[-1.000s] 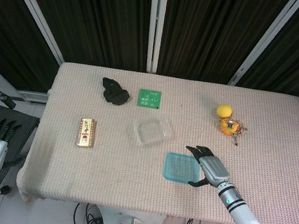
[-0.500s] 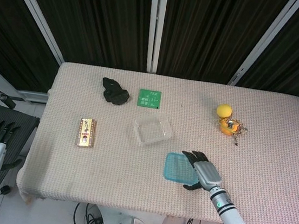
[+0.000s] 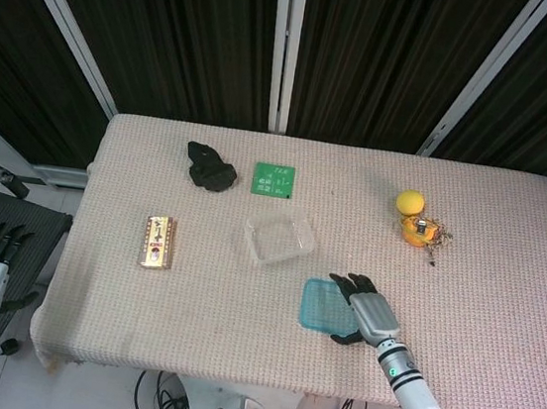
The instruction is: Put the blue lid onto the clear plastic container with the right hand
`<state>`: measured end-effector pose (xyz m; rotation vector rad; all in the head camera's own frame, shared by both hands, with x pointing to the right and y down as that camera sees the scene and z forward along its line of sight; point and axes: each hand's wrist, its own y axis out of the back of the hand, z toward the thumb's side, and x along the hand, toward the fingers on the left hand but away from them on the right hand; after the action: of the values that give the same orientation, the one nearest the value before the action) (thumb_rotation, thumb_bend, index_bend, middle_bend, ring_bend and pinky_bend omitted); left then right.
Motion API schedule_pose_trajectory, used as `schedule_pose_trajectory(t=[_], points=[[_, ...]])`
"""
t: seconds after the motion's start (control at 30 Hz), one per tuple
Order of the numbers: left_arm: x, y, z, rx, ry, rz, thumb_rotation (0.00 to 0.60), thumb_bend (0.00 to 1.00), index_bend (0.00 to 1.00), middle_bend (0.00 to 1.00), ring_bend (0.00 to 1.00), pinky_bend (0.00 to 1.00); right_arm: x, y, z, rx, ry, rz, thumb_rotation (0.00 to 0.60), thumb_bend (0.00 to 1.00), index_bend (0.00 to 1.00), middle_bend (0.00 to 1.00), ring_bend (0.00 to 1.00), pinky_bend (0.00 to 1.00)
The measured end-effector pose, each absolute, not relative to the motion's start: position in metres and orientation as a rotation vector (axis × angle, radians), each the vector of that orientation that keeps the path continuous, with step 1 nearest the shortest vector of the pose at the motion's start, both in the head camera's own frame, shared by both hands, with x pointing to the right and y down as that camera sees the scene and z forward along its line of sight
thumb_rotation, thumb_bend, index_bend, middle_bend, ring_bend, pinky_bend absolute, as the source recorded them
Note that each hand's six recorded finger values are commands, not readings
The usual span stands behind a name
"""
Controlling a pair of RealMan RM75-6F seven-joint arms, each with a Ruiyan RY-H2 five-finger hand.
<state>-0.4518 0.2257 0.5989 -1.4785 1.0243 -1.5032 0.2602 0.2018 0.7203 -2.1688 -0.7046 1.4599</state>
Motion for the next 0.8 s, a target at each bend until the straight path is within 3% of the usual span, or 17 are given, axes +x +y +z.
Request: schedule_pose_trajectory(t=[0.2,0.37,0.47,0.8], points=[[-0.452,0.226,0.6,-1.48,1.029,-1.504,0.6,0.0,0.16,0.09,0.0,0.0,0.259,0.201,0.723,-2.167,-0.7,1.462,0.6,0.06,0.0,0.18,0.0,0.0],[-0.452,0.227,0.6,-1.482,1.029,-1.505,0.6,0.0,0.16,0.09,0.0,0.0,0.256,0.198,0.724,-2.174,-0.704,1.45,0.6,0.19,0.07,0.29,0.0,0.0],[-0.453,0.226,0.599,-1.48,1.029,-1.505,0.6,0.0,0.16,0.09,0.0,0.0,0.257,0.194,0.718,-2.176,-0.681,1.418,0.6,0.24,0.1,0.3,0.0,0.0],[-0.449,0.224,0.597,-1.47,1.021,-1.506,0.6,0.0,0.16,0.09,0.0,0.0,0.268,0.147,0.649,-2.12,-0.511,1.234,0.6,0.24,0.11,0.31,0.0,0.0]])
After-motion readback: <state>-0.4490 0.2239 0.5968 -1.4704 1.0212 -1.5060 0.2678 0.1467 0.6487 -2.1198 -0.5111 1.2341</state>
